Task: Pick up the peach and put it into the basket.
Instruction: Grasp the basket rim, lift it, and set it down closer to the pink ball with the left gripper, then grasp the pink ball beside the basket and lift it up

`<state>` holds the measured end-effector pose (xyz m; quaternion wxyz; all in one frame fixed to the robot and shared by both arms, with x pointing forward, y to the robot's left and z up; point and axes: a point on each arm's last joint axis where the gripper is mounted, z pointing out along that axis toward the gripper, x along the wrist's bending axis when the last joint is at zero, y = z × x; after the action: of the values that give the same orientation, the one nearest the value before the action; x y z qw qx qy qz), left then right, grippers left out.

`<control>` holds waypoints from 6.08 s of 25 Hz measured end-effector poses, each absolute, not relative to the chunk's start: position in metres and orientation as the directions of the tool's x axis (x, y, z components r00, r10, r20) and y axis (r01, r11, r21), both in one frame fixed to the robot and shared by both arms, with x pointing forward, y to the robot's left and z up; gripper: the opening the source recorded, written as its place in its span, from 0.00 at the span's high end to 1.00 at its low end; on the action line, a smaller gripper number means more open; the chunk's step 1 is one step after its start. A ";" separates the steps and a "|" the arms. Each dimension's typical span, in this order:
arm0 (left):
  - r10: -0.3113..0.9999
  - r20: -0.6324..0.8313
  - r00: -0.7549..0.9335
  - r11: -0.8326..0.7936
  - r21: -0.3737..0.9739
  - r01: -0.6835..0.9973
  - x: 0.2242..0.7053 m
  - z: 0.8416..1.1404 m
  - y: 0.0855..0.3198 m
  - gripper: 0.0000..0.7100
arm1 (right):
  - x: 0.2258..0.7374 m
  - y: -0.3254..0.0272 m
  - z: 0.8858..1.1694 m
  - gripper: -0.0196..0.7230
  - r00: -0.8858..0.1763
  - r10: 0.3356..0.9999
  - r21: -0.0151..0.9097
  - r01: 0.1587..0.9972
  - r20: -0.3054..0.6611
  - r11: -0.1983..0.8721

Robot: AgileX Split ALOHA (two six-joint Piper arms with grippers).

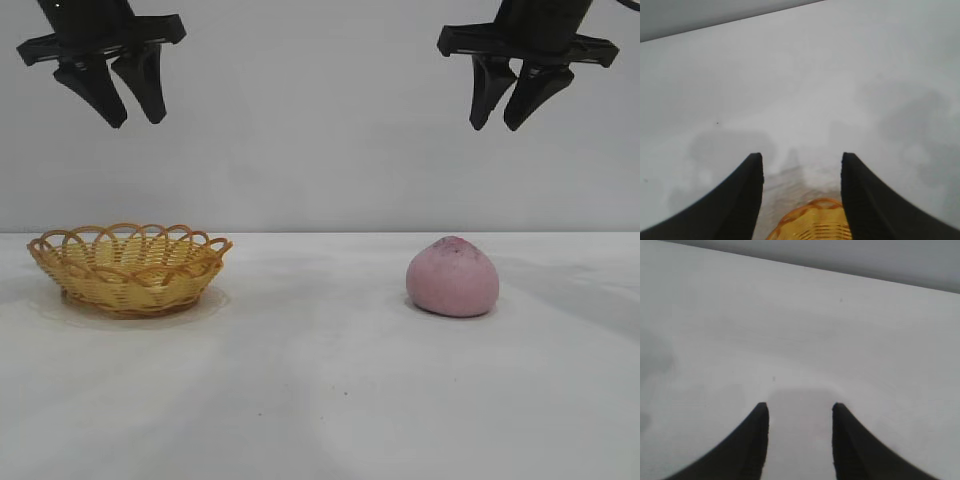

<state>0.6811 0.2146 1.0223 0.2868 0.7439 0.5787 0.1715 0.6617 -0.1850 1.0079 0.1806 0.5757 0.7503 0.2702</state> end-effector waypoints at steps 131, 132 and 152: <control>0.996 -0.016 0.083 -0.028 0.863 0.504 0.231 1.043 0.301 0.48 | 0.630 -0.165 0.985 0.58 -0.408 0.873 0.306 0.895 0.267 0.325; 0.996 -0.016 0.083 -0.028 0.863 0.504 0.231 1.043 0.301 0.48 | 0.628 -0.163 0.981 0.58 -0.416 0.867 0.284 0.897 0.275 0.340; 0.996 -0.014 0.084 -0.031 0.863 0.504 0.231 1.043 0.301 0.48 | 0.609 -0.121 0.995 0.97 -0.558 0.789 0.341 0.816 0.257 0.466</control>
<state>0.2306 0.3008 1.0434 0.3704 0.6364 0.5894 0.3322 0.6090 -0.1211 0.9950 -0.0313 0.4689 0.8557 0.2166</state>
